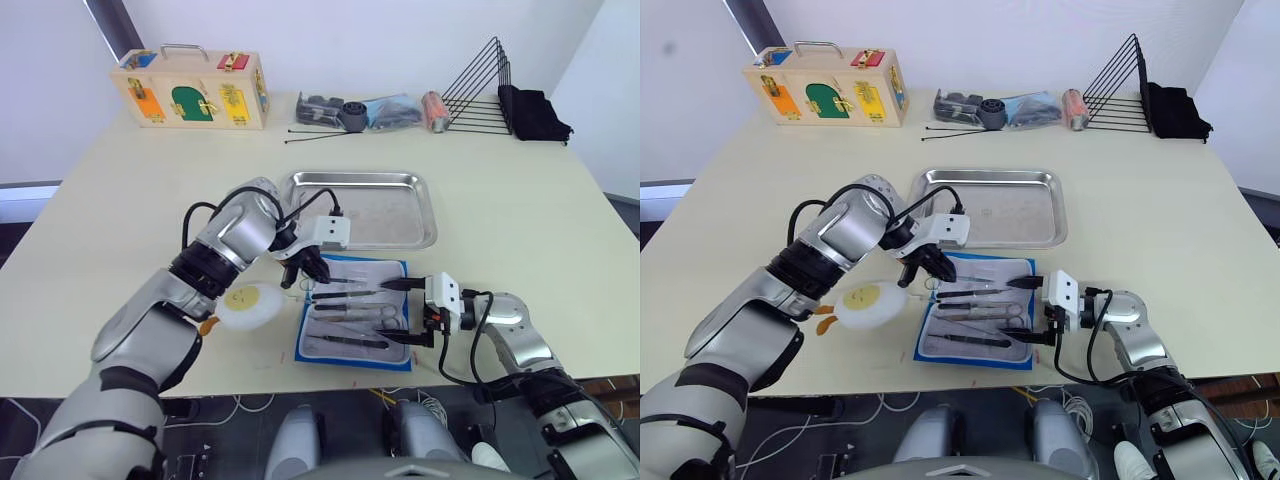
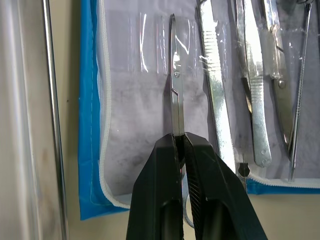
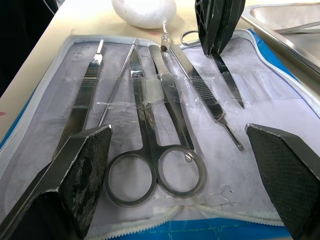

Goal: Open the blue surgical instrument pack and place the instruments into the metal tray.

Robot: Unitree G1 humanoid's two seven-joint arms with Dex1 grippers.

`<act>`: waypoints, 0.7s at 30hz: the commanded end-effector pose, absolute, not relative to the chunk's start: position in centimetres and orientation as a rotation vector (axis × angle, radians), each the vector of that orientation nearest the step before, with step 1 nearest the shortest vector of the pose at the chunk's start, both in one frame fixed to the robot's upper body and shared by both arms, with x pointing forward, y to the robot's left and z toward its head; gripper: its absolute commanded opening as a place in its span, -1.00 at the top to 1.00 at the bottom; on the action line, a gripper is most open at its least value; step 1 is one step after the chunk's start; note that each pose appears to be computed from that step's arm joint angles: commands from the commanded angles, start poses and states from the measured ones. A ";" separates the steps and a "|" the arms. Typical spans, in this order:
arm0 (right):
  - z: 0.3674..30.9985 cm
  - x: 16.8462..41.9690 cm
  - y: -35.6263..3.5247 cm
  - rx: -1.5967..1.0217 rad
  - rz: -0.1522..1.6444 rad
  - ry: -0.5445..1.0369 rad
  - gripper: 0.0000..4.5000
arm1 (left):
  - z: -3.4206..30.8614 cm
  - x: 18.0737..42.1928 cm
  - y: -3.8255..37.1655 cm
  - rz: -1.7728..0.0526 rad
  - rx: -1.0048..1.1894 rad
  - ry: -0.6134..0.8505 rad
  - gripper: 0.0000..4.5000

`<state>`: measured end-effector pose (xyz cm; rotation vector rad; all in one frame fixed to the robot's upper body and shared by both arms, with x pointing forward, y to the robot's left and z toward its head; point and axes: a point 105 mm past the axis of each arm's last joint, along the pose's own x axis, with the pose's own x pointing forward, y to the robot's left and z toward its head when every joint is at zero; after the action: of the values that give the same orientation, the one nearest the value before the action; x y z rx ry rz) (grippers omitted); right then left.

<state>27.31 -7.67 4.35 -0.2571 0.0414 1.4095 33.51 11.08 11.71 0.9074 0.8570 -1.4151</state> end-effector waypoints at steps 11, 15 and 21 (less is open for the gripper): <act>-1.0 24.9 -7.7 -0.222 1.452 0.283 -1.00 | 13.2 33.2 12.1 -1.439 0.960 0.873 0.99; -0.9 24.8 -7.7 -0.222 1.453 0.282 -1.00 | 13.3 33.0 12.5 -1.437 0.962 0.883 0.99; -0.9 24.8 -7.7 -0.221 1.454 0.282 -1.00 | 13.4 32.8 13.1 -1.433 0.962 0.897 0.99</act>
<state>27.27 -7.61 4.33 -0.2597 0.0422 1.4140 33.09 13.51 11.83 0.9264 0.9206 -1.3904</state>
